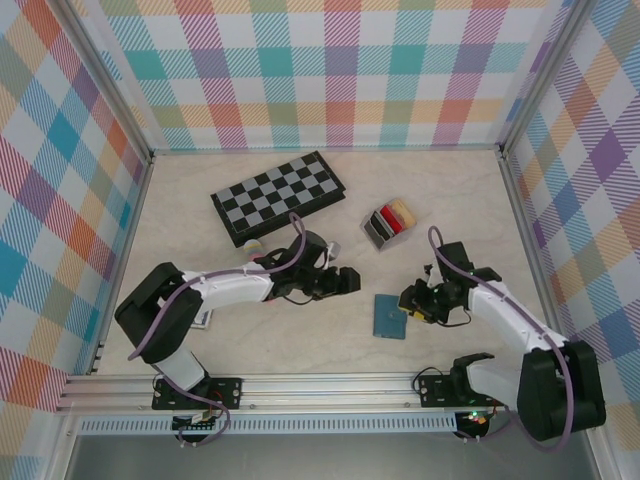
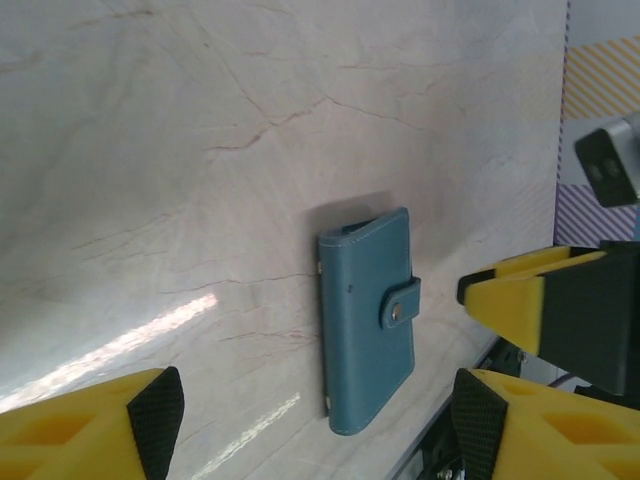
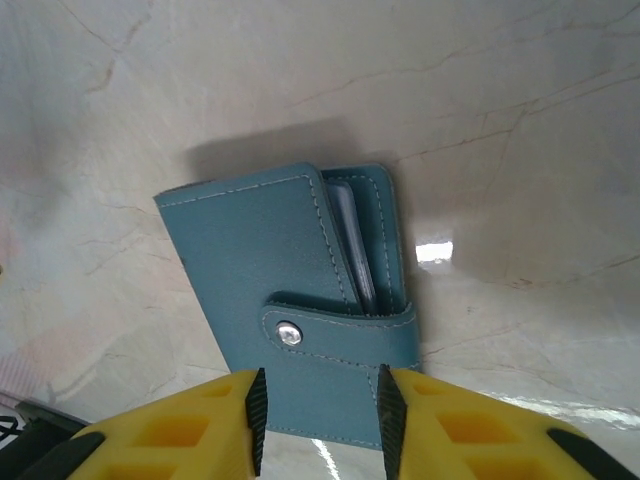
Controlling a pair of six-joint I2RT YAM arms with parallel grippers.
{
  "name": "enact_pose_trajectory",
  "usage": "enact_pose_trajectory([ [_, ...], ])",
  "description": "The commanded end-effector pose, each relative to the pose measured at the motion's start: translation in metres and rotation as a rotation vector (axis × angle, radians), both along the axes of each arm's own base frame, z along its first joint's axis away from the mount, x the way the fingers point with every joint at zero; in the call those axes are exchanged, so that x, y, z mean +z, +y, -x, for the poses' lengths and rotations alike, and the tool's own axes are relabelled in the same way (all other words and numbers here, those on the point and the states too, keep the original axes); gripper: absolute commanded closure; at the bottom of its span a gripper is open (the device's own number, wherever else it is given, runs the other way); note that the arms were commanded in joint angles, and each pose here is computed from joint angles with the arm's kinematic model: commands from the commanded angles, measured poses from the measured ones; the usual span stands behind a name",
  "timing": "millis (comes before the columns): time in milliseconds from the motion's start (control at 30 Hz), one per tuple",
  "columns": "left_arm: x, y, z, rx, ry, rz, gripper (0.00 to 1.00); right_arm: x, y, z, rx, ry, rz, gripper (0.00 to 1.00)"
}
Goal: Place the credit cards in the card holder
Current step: Pick up the card holder at the bottom-center of the table.
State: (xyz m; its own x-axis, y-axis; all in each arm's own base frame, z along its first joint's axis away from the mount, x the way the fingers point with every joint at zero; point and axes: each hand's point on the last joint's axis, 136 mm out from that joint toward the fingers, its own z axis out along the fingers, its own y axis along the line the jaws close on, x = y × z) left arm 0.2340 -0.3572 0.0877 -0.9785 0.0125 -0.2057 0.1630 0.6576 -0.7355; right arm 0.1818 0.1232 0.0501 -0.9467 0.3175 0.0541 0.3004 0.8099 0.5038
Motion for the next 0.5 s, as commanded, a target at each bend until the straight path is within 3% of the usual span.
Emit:
enact_pose_trajectory([
  [0,0.007,-0.02,0.005,-0.043,0.018,0.055,0.27,-0.007,0.011,0.002,0.029,0.028,-0.033,0.65],
  [467,-0.013,-0.058,0.02,-0.118,0.083,0.054,0.36,-0.039,0.005,0.011,0.053,0.111,0.069,0.74],
])
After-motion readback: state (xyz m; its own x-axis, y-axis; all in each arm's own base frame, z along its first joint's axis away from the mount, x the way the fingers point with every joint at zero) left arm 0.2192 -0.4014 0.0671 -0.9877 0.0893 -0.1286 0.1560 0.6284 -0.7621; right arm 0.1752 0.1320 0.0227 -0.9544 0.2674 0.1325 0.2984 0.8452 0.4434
